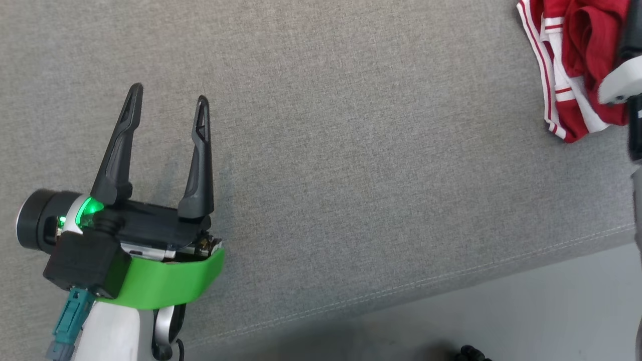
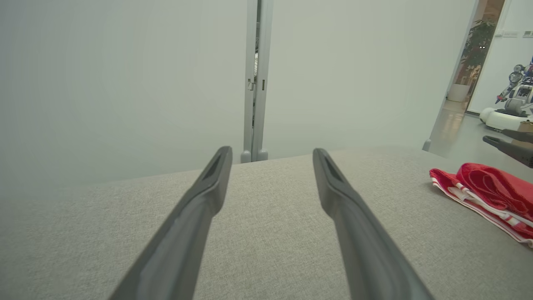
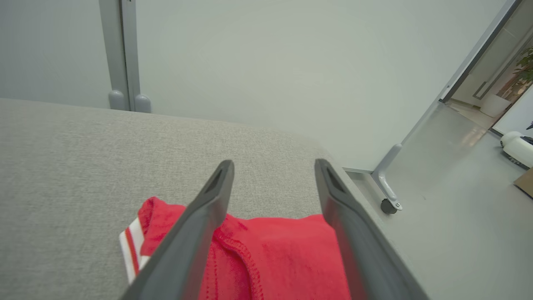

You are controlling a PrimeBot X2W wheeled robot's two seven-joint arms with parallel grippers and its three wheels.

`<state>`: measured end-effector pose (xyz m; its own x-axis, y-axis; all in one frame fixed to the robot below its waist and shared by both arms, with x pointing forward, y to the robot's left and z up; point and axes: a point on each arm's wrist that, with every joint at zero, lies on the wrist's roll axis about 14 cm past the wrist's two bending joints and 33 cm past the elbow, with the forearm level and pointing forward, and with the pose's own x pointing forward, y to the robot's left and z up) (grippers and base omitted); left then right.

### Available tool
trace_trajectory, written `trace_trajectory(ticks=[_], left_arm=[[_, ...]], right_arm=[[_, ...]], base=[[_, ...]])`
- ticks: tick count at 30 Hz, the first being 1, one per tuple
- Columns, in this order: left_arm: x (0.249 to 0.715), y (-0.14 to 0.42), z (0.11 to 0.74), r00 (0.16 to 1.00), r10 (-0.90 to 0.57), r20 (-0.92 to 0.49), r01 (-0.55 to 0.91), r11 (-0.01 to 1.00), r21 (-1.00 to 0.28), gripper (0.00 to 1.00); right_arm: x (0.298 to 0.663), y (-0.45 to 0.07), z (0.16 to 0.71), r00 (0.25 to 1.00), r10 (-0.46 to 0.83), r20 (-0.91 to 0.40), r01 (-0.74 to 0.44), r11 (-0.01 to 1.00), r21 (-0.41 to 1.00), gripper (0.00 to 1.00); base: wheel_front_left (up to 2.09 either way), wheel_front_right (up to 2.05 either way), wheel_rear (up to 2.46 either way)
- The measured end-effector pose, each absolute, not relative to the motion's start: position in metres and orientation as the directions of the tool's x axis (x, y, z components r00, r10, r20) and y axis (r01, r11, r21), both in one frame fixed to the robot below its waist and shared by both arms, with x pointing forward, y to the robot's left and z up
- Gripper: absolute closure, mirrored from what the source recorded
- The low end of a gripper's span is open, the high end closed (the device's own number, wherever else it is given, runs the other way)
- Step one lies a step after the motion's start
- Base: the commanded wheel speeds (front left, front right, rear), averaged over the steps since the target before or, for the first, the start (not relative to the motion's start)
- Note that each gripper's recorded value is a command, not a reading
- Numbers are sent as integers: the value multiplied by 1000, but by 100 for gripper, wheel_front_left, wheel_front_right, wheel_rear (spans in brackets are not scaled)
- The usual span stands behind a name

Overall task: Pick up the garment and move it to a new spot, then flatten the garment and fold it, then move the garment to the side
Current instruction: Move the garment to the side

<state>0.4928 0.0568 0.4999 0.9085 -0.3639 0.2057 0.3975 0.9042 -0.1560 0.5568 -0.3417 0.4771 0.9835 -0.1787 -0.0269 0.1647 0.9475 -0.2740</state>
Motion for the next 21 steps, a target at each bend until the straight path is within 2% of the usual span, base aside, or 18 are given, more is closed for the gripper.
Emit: trace_trajectory(ticks=[8,15,21], left_arm=[[474,105,495,984,-149,98,168,960,-225,0],[446,122,493,993,-99,58,110,965,-238,0],[422,131,488,997,-74,31,79,969,-235,0]], right_arm=[[530,-256,493,999,45,13,-42,987,-156,0],[501,-203,508,984,172,47,-168,982,-88,0],[468,-169,521,971,223,90,-221,975,-39,0]], base=[[0,0,0],[0,0,0],[0,0,0]])
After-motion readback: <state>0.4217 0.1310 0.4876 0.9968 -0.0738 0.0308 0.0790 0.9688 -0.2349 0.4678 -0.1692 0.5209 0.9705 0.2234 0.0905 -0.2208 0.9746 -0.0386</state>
